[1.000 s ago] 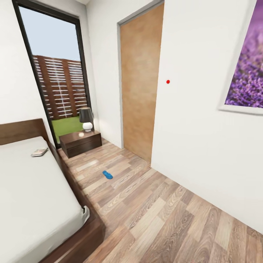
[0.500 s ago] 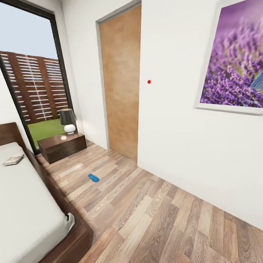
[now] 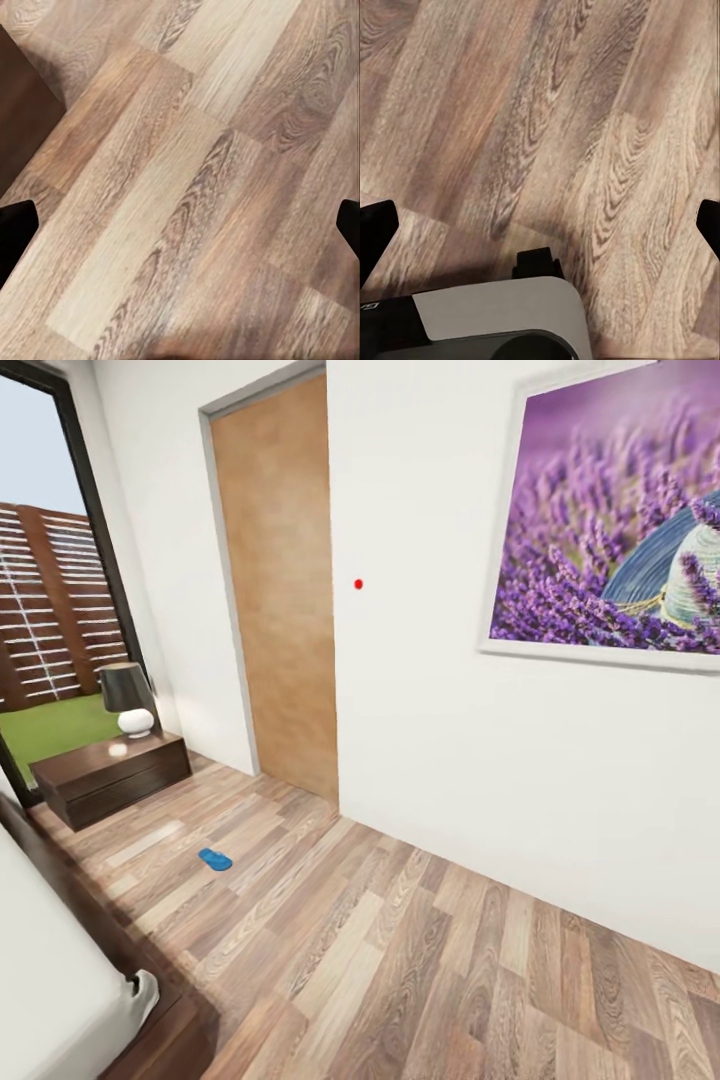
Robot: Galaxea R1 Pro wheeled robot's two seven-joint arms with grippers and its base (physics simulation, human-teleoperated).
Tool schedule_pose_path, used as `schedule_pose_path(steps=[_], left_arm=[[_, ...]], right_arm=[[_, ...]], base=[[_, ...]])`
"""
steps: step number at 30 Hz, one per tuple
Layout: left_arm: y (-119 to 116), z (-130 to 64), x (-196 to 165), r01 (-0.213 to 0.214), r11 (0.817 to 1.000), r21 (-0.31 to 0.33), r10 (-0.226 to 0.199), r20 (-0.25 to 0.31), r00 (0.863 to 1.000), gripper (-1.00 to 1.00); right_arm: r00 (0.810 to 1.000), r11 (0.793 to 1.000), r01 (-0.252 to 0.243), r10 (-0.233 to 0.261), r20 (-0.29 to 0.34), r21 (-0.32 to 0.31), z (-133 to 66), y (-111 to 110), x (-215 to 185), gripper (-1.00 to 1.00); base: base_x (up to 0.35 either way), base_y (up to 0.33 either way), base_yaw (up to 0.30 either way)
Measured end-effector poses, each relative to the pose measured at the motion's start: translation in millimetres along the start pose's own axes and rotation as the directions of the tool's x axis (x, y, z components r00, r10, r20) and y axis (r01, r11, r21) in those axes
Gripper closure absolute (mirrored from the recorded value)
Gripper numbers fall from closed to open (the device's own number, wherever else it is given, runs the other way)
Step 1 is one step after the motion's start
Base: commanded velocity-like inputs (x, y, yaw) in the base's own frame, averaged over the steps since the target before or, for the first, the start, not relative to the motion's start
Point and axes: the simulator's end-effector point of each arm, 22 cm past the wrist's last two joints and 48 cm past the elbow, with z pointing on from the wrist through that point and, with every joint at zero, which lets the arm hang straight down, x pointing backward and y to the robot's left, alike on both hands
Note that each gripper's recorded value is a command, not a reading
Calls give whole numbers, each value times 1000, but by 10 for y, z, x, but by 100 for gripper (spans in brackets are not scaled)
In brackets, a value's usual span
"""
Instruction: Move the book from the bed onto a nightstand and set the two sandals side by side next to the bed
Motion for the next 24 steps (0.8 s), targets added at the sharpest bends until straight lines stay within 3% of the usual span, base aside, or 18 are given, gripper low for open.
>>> schedule_pose_path(steps=[24], left_arm=[[-10, 0, -5, 1, 1000, 1, -1, 2, 1000, -100]], right_arm=[[1000, 1000, 0, 0, 14, -1, 0, 7, -30, -100]], base=[[0, 0, -284]])
